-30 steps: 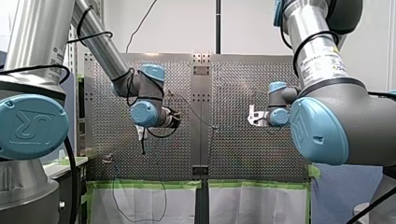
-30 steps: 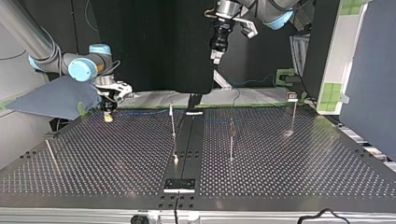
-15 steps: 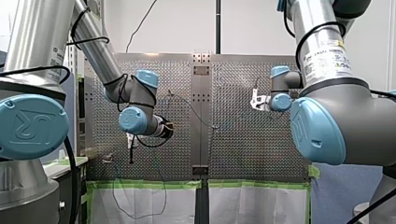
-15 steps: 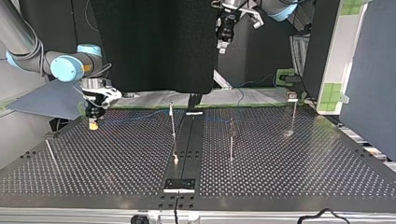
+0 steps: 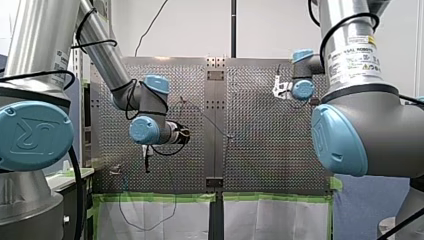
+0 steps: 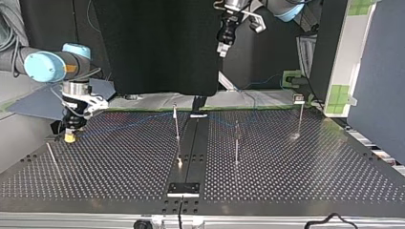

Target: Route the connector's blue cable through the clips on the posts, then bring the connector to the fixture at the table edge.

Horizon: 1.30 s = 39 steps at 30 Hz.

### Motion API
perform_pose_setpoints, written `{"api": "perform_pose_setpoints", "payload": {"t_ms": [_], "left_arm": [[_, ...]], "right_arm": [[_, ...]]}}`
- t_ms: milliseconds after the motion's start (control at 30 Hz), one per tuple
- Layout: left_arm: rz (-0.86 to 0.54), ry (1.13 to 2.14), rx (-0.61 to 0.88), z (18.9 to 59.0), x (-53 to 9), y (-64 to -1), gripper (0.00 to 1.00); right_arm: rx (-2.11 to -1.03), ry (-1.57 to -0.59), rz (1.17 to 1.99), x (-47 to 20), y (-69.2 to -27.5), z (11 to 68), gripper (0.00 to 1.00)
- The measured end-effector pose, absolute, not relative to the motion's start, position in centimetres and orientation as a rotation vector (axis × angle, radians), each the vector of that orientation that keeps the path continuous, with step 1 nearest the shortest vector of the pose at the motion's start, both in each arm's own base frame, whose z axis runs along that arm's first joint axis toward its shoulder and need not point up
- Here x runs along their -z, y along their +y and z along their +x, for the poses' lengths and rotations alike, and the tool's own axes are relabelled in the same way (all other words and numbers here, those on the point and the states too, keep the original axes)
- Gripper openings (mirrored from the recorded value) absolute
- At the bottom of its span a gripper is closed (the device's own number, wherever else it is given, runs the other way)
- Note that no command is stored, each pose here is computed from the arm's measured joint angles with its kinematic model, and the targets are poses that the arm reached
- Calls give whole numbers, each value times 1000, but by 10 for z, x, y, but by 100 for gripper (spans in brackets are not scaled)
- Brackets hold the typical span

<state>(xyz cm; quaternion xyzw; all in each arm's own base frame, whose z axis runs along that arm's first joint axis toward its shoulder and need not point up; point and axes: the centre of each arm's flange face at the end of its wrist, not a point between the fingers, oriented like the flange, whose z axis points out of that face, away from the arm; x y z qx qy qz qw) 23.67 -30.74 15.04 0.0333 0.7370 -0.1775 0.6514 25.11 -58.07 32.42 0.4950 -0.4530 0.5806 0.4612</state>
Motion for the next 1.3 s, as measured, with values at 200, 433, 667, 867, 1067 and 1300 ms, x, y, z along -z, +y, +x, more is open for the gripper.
{"api": "perform_pose_setpoints", "payload": {"t_ms": [200,433,667,867,1067,1300], "left_arm": [[68,1664,410,238,-151,-308,100],[68,1663,412,238,-151,-308,100],[69,1664,413,238,-151,-308,100],[70,1664,414,238,-152,-309,100],[70,1661,415,239,-152,-309,100],[72,1661,412,240,-153,-310,100]], "right_arm": [[-1352,-1136,1193,-337,-582,235,0],[-1230,-1196,1191,-330,-583,212,0],[-1140,-1256,1199,-322,-585,188,0],[-1135,-1268,1226,-320,-590,175,0],[-1157,-1263,1241,-318,-601,163,0],[-1188,-1250,1264,-308,-617,152,0]]}}
